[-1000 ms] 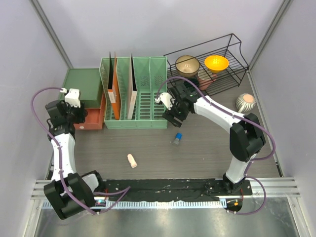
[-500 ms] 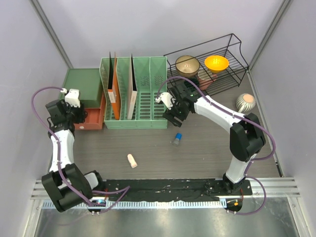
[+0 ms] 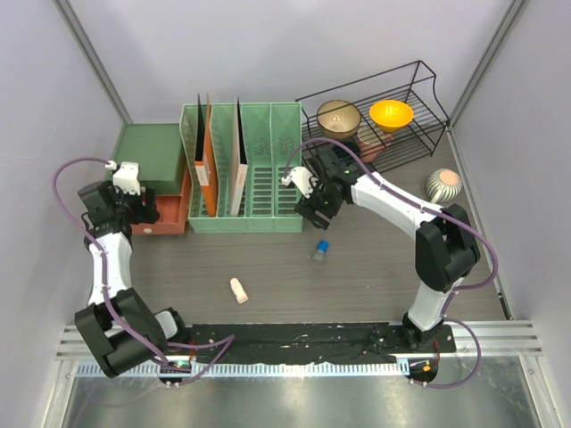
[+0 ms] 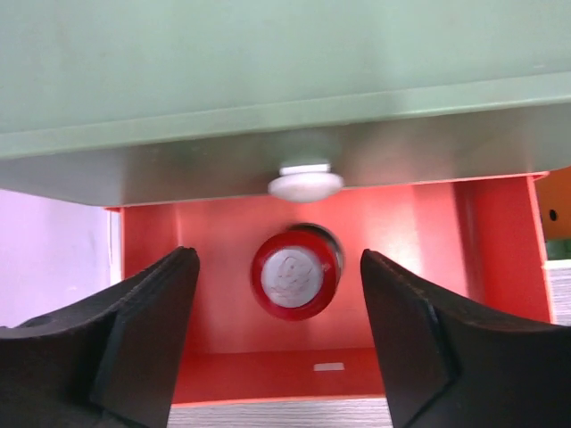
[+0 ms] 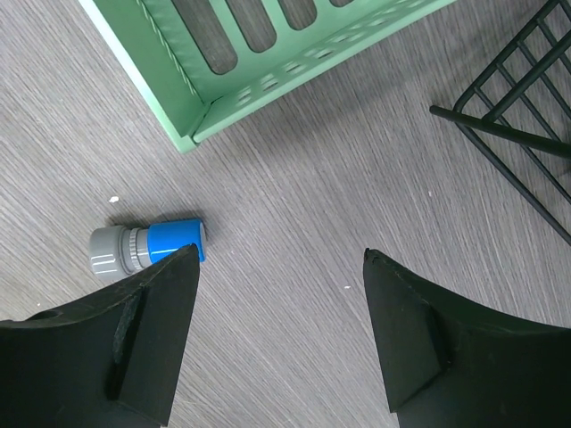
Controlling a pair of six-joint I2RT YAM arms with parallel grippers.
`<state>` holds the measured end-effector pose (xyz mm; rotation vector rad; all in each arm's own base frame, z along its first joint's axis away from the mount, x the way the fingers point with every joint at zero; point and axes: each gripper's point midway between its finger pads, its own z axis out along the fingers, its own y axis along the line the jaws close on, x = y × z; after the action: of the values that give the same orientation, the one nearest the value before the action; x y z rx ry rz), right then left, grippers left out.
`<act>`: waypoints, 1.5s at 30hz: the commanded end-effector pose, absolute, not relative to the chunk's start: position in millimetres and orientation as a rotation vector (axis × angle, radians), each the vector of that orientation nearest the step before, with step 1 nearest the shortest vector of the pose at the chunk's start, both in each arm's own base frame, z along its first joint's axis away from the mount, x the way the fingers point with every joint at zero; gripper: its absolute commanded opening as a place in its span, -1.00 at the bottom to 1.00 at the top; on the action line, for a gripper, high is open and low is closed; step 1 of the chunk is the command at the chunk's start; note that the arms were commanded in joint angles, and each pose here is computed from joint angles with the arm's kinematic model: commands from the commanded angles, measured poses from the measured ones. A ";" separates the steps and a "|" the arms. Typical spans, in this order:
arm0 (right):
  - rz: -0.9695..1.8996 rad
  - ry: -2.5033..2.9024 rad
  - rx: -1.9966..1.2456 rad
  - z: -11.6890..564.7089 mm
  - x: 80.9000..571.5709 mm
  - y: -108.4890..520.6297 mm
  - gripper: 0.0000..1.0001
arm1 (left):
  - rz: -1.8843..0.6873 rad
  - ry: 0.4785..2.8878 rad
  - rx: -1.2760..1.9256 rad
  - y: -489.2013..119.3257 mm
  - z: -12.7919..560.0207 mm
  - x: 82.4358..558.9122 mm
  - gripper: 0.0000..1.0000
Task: Organize the desk
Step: Place the stationery in the drawer.
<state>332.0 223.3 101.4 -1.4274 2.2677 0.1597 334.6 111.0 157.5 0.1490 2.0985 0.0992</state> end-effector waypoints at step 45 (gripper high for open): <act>0.173 2.273 -1.443 102.7 338.2 228.4 0.57 | 0.163 1.999 0.079 169.7 190.0 320.9 0.64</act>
<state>327.7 222.5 89.2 -1.4608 2.3114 0.1725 315.4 165.8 170.6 0.0429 2.0582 0.1558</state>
